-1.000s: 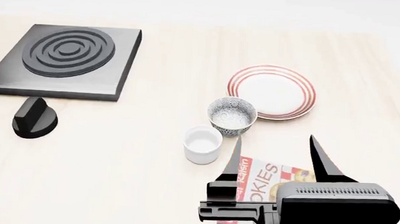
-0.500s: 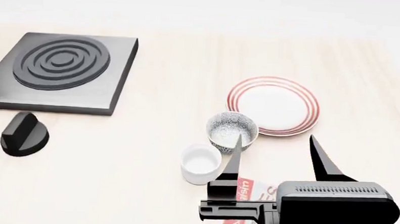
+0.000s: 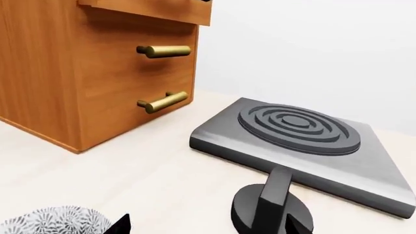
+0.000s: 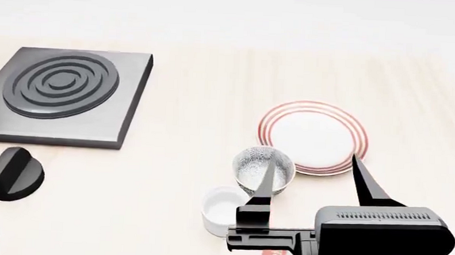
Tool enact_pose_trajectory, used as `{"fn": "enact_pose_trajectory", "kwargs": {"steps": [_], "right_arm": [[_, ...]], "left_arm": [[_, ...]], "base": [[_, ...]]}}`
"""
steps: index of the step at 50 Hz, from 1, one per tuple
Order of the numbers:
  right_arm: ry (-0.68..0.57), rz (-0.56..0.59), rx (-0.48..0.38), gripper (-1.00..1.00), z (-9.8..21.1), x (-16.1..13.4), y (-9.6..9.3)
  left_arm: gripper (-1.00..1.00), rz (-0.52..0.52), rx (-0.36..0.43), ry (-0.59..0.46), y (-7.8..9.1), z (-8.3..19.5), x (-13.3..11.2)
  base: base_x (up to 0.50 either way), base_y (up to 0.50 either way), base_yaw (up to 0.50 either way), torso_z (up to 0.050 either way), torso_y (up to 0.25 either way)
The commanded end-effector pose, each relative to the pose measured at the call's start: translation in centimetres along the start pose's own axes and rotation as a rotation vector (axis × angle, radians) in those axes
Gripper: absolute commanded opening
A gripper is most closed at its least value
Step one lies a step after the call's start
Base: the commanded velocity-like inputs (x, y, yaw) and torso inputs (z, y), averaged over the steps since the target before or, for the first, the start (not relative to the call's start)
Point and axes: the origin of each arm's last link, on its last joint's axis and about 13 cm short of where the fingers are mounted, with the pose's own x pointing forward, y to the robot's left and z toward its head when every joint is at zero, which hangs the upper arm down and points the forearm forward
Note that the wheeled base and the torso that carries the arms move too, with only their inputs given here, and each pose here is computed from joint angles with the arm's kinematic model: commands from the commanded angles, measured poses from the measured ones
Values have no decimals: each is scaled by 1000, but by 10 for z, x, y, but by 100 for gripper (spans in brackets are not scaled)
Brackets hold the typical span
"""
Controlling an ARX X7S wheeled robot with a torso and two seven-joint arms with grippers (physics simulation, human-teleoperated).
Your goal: Pick the akita bowl between the plate and the ramekin and place it on the plate.
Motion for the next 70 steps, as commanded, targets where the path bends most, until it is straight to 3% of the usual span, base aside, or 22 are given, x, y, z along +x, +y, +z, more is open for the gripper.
{"fn": "enact_pose_trajectory", "kwargs": {"steps": [1,70], "right_arm": [[-18,-14,-2,100,1,1,-2],[-14,-15,6,100,2,0,-3]], "left_arm": [[100,-4,-5,-2,-1,-1,-1],[100,-2,-4,-2,-1,-1,-1]], "base": [[160,0,0,0,0],[159,0,0,0,0]]}}
